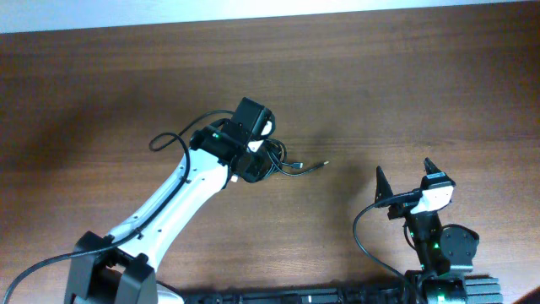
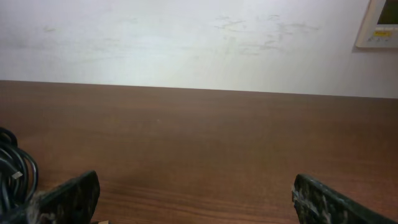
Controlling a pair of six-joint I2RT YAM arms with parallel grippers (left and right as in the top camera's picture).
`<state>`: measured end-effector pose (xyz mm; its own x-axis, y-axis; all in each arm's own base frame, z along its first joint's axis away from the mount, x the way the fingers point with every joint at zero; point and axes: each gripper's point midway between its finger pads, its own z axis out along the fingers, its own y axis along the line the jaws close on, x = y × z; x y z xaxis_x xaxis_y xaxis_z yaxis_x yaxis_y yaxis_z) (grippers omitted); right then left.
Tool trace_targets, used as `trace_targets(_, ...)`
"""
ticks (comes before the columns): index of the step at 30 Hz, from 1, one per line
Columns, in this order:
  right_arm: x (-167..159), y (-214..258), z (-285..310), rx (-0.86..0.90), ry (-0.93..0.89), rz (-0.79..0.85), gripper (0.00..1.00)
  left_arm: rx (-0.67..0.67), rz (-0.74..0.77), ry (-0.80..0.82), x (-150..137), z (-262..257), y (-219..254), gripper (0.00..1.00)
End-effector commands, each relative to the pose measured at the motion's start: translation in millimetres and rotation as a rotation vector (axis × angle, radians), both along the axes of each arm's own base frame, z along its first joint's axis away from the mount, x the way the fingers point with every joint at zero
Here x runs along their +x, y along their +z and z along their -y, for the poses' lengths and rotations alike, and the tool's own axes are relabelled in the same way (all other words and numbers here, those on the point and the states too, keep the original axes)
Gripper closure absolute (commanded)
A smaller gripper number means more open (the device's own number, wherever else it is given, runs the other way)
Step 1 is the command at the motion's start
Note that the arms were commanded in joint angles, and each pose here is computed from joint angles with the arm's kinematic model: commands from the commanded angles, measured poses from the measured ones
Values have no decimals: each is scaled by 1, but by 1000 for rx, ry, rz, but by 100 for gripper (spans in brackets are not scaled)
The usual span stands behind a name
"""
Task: Untangle cables
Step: 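Reach the left gripper to the black cable bundle and grasp it, then lift the cable bundle with the left gripper and pull it toward center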
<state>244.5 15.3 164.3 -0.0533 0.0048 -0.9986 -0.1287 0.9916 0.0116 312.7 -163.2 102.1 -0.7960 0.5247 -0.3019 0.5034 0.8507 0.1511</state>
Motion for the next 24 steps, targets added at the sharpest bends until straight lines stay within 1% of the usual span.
trace_targets(1,0,-3,-1,0,0,-4,2,0,67,5,13,1,15,91)
trace_targets(4,0,-3,-1,0,0,-4,2,22,100,70,18,-7,17,92)
trace_targets(5,0,-3,-1,0,0,-4,2,32,110,87,20,-10,18,91)
trace_targets(8,0,-3,-1,0,0,-3,2,59,159,197,26,-22,22,81)
trace_targets(10,0,-3,-1,0,0,-4,2,44,183,262,30,-24,24,67)
trace_targets(11,0,-3,-1,0,0,-4,2,25,188,297,31,-23,25,62)
trace_targets(13,0,-3,-1,0,0,-4,2,-33,191,419,31,-23,25,58)
trace_targets(15,0,-3,-1,0,0,-4,2,-130,174,604,27,-21,21,57)
trace_targets(16,0,-3,-1,0,0,-4,2,-206,142,717,24,-16,18,52)
trace_targets(17,0,-3,-1,0,0,-4,2,-273,105,814,20,-11,14,44)
trace_targets(18,0,-3,-1,0,0,-4,2,-310,78,888,16,-8,10,43)
trace_targets(19,0,-3,-1,0,0,-4,2,-345,55,990,11,-9,4,31)
trace_targets(22,0,-3,-1,0,0,-4,2,-370,46,1143,4,-15,-11,1)
trace_targets(24,0,-3,-1,0,0,-4,2,-383,47,1144,4,-14,-17,1)
